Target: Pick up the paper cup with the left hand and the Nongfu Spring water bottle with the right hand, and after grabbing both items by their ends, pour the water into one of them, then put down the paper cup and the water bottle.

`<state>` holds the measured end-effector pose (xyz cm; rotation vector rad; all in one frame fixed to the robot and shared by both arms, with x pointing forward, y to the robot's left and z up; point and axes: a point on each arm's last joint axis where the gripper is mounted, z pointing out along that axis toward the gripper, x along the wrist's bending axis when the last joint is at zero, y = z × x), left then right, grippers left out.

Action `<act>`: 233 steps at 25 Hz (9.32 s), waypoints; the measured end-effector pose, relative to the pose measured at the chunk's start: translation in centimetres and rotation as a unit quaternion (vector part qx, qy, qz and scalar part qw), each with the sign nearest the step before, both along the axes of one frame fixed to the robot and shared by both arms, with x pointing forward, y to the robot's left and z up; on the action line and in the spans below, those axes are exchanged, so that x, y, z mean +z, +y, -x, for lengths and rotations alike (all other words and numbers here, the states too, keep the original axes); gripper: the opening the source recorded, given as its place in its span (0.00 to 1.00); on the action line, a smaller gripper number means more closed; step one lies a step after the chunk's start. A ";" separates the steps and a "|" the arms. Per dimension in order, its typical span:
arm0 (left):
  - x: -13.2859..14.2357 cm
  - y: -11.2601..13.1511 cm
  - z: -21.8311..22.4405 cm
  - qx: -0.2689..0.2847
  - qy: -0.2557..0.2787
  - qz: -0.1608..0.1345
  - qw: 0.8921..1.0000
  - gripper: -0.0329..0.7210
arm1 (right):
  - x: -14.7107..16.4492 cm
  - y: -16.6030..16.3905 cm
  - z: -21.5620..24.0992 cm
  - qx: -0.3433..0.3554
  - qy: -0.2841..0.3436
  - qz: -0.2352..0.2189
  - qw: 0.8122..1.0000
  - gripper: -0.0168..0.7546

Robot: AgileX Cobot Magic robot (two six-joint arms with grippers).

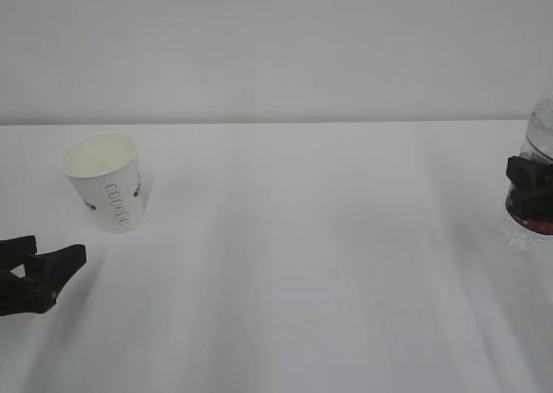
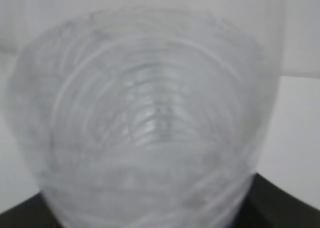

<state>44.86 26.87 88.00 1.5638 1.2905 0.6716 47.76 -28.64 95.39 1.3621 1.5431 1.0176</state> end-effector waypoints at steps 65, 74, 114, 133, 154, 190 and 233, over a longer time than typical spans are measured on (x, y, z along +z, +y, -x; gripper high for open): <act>-5.8 -1.4 -11.7 -0.072 -0.040 -0.002 0.997 0.96 | 0.3 -0.1 -0.1 -0.008 -0.017 -0.006 1.000 0.60; -5.9 -1.4 -11.8 -0.074 -0.040 -0.001 0.996 0.96 | 0.3 -0.1 -0.1 -0.008 -0.017 -0.006 1.000 0.60; -4.5 -1.7 -13.1 -0.085 -0.068 0.007 0.994 0.75 | 0.3 -0.1 -0.1 -0.009 -0.017 -0.007 1.000 0.60; -4.5 -2.7 -12.9 -0.107 -0.068 0.007 0.992 0.74 | 0.2 -0.1 -0.1 -0.009 -0.016 -0.007 1.000 0.60; -3.2 -10.8 -13.0 -0.216 -0.103 0.029 0.971 0.73 | 0.0 -0.1 -0.1 -0.009 -0.004 -0.006 1.000 0.60; -1.0 -21.6 -10.0 -0.387 -0.109 0.082 0.912 0.73 | 0.0 -0.1 -0.1 -0.009 -0.004 -0.006 1.000 0.60; -1.8 -26.6 -5.7 -0.505 -0.044 0.040 0.861 0.73 | 0.7 -0.1 0.8 -0.007 0.022 -0.004 1.000 0.60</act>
